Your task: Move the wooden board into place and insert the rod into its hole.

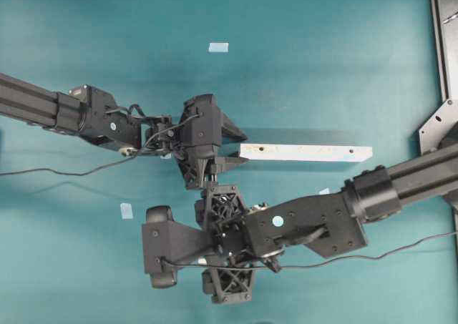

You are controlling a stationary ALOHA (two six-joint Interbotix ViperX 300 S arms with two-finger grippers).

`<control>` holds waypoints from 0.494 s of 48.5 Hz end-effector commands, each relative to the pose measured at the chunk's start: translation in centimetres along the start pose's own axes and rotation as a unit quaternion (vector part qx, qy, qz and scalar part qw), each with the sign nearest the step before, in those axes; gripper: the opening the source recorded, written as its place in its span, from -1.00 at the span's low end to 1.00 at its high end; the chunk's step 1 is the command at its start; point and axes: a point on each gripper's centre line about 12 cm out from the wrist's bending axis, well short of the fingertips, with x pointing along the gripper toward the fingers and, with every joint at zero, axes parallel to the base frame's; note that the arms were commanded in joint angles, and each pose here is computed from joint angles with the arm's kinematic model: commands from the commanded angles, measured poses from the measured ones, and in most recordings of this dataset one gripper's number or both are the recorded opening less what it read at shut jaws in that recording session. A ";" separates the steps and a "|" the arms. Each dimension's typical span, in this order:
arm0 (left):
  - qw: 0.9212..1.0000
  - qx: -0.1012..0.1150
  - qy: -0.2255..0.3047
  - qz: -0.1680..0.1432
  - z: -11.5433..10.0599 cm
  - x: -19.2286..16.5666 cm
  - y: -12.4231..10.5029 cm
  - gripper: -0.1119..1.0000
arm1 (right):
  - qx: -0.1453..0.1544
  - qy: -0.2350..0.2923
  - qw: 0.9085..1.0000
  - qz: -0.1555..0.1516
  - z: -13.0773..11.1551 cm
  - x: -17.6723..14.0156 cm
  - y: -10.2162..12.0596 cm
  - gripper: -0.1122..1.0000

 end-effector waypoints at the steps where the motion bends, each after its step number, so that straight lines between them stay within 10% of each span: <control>1: 1.000 0.003 -0.010 0.001 0.7 -0.2 0.1 0.22 | 0.010 -0.015 1.000 0.009 0.8 -1.0 0.5 0.86; 24: 1.000 0.004 -0.004 0.001 0.3 -0.4 0.1 0.22 | 0.048 -0.002 0.999 0.004 1.0 2.1 0.7 0.73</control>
